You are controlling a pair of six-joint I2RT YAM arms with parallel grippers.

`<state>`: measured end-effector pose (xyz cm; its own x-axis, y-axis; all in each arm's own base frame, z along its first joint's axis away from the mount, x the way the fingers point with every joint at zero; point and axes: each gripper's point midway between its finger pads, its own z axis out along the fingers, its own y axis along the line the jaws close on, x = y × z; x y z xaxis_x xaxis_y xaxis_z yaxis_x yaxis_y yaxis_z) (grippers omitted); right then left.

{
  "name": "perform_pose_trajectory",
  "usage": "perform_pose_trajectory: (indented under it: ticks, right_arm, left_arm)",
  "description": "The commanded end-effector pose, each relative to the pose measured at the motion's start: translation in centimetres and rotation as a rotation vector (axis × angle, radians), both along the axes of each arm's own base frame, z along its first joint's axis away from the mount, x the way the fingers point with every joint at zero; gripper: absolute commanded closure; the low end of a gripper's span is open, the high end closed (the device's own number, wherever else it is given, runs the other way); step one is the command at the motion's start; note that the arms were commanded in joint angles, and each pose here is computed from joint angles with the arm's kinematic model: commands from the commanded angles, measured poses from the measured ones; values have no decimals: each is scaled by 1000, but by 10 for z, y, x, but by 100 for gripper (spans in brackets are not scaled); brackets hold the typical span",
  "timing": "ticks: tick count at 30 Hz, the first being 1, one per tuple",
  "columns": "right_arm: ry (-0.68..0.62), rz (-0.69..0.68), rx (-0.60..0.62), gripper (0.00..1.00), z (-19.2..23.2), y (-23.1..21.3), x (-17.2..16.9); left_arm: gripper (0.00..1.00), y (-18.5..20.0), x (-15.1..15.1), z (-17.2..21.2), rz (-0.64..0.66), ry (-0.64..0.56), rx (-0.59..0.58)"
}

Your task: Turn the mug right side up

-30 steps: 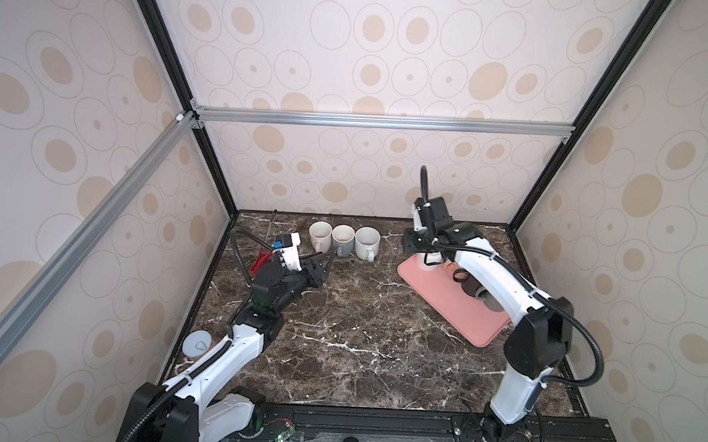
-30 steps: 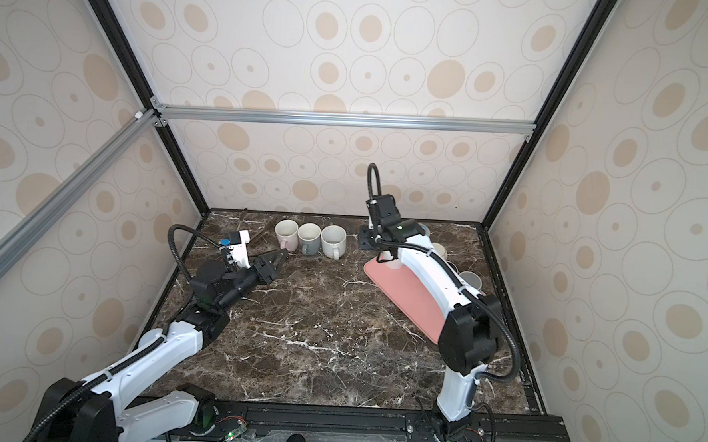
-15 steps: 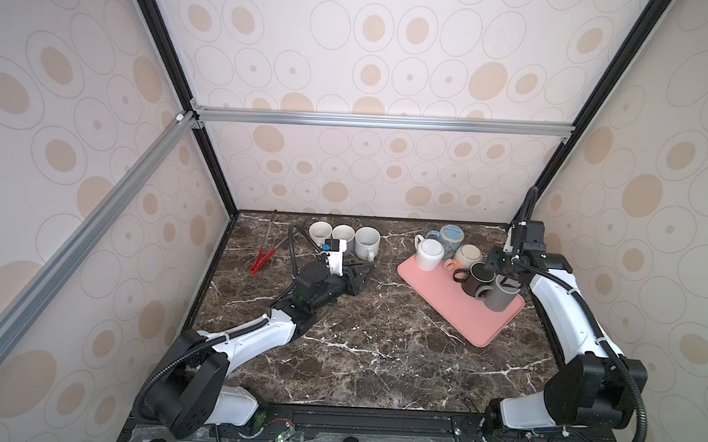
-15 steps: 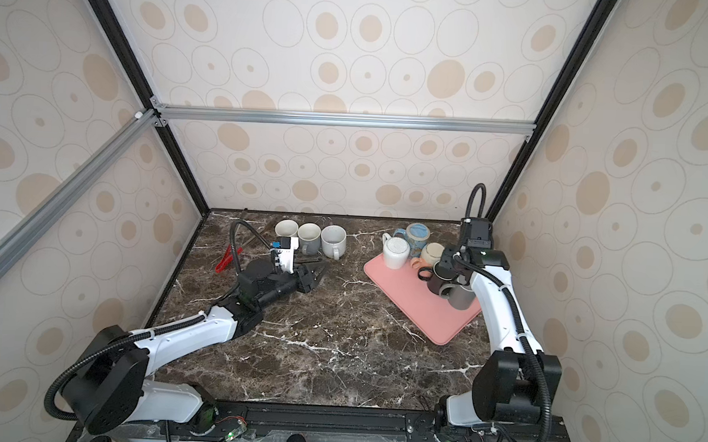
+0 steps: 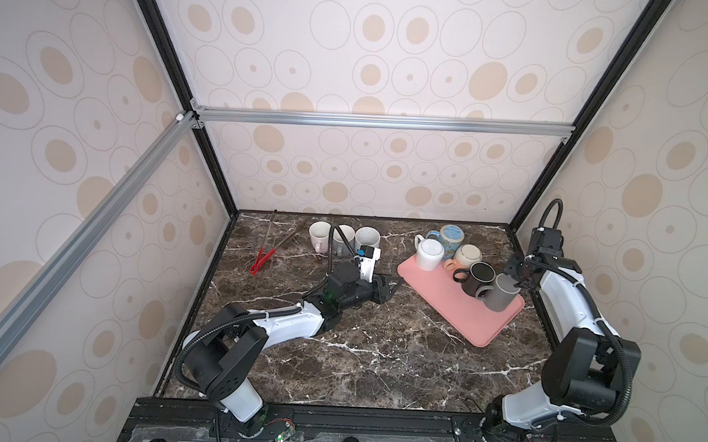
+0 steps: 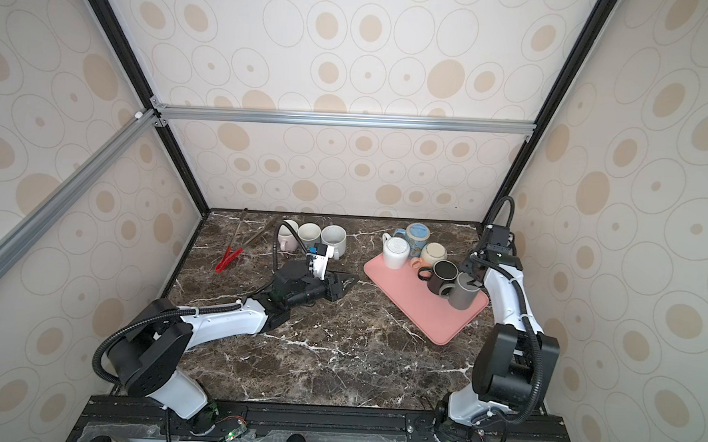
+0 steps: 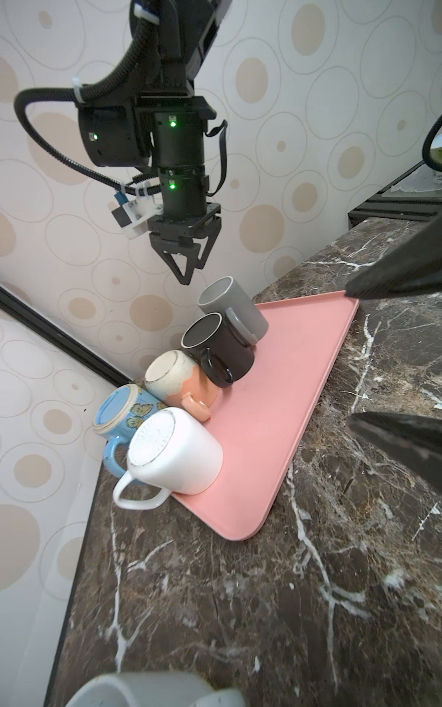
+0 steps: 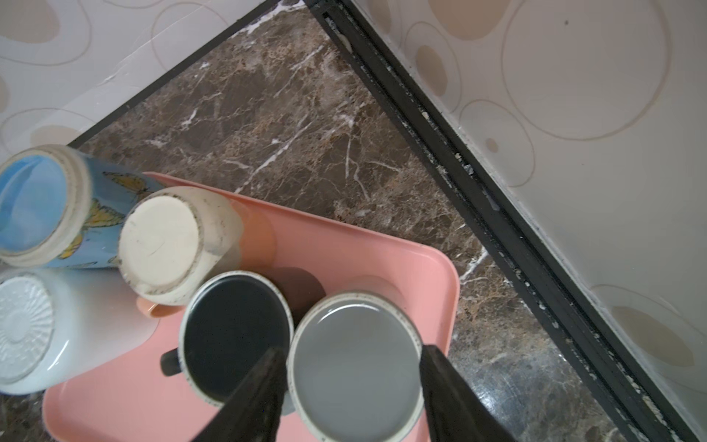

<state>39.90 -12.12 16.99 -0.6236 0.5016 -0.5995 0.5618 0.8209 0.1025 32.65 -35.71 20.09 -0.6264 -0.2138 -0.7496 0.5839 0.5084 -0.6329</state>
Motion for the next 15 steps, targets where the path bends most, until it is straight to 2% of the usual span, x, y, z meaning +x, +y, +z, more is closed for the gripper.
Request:
perform_pose_trajectory:
  ticks: [1, 8, 15]
  right_arm:
    - [26, -32, -56, 40, -5, -17, 7]
    - [58, 49, 67, 43, -26, -10, 32]
    - [90, 101, 181, 51, -43, 10, 32]
  left_arm:
    - [51, -15, 0, 28, -52, -65, -51]
    - [51, -17, 0, 18, -62, -55, -23]
    - [51, -21, 1, 13, -75, -46, -20]
